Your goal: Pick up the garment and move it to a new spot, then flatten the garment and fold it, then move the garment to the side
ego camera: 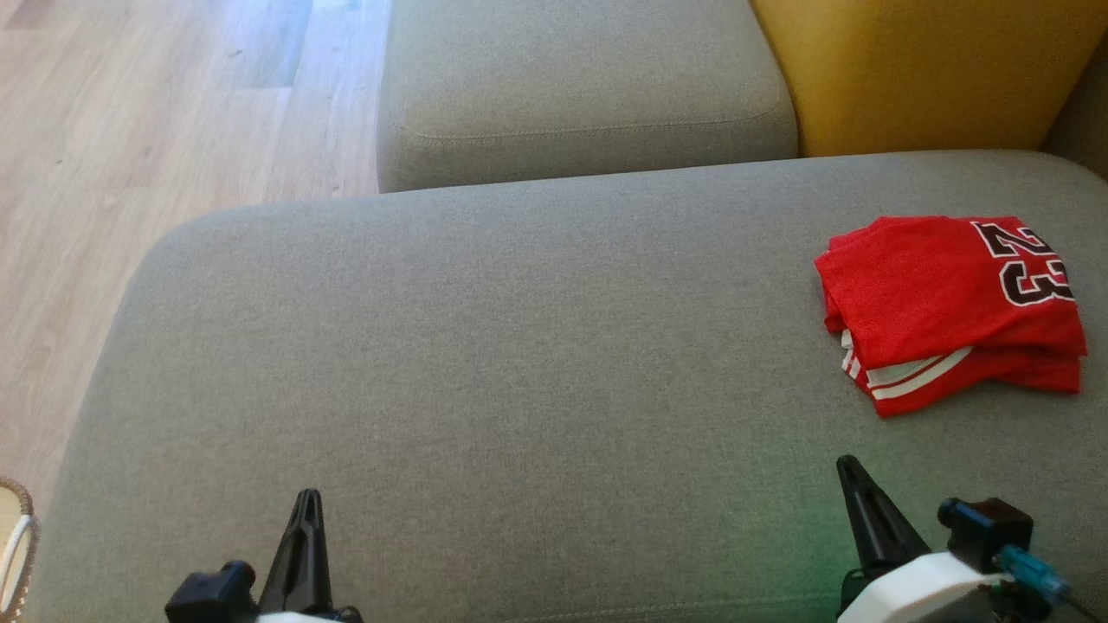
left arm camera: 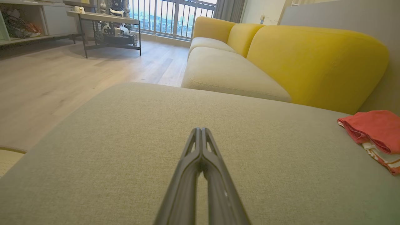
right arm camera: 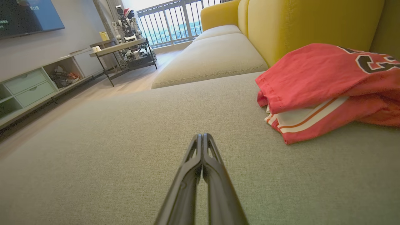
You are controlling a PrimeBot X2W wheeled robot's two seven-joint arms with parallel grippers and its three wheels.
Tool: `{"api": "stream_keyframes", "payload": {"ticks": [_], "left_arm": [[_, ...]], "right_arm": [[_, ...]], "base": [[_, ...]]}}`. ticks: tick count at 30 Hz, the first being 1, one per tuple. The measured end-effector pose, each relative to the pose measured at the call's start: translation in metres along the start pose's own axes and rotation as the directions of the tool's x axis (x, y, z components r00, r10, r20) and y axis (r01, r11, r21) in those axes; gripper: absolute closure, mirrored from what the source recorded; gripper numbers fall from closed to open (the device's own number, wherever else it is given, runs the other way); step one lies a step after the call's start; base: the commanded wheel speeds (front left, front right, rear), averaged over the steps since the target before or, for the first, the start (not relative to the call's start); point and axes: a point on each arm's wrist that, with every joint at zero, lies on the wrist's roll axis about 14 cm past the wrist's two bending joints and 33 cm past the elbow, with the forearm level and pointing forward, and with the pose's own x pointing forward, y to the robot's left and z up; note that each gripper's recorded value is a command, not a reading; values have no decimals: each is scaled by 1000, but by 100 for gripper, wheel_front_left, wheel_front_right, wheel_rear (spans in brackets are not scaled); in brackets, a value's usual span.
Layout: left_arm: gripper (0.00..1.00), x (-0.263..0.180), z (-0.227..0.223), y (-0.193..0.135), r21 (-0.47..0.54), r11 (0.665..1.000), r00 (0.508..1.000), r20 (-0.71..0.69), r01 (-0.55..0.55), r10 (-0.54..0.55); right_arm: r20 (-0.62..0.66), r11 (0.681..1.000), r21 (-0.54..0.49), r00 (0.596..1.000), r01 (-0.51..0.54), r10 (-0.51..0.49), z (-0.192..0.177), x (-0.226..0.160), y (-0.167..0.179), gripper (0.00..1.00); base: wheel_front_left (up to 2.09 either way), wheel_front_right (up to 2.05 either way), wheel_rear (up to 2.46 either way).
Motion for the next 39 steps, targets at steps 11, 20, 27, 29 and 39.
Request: {"api": "stream_keyframes", "payload": {"ticks": [11, 20, 27, 29, 39], "left_arm": [[100, 8, -7, 3, -132, 991, 999, -44, -13, 8], [100, 14, -11, 9, -235, 971, 997, -74, -38, 21], [100, 18, -14, 11, -313, 948, 995, -99, -58, 28], [100, 19, -15, 11, -336, 940, 994, -103, -58, 24], [100, 27, -17, 16, -443, 893, 992, -127, -82, 28]], "right_arm": [[-16, 991, 131, 999, 36, -34, -2, 1, -6, 100], [-30, 970, 236, 998, 67, -61, -4, 2, -12, 100], [-26, 945, 316, 997, 79, -75, 1, 8, -15, 100], [-29, 937, 339, 996, 84, -79, 0, 8, -16, 100], [-49, 887, 448, 994, 110, -99, -3, 9, -20, 100]], "base": [[0, 0, 0], [0, 0, 0], [0, 0, 0], [0, 0, 0], [0, 0, 0]]}}
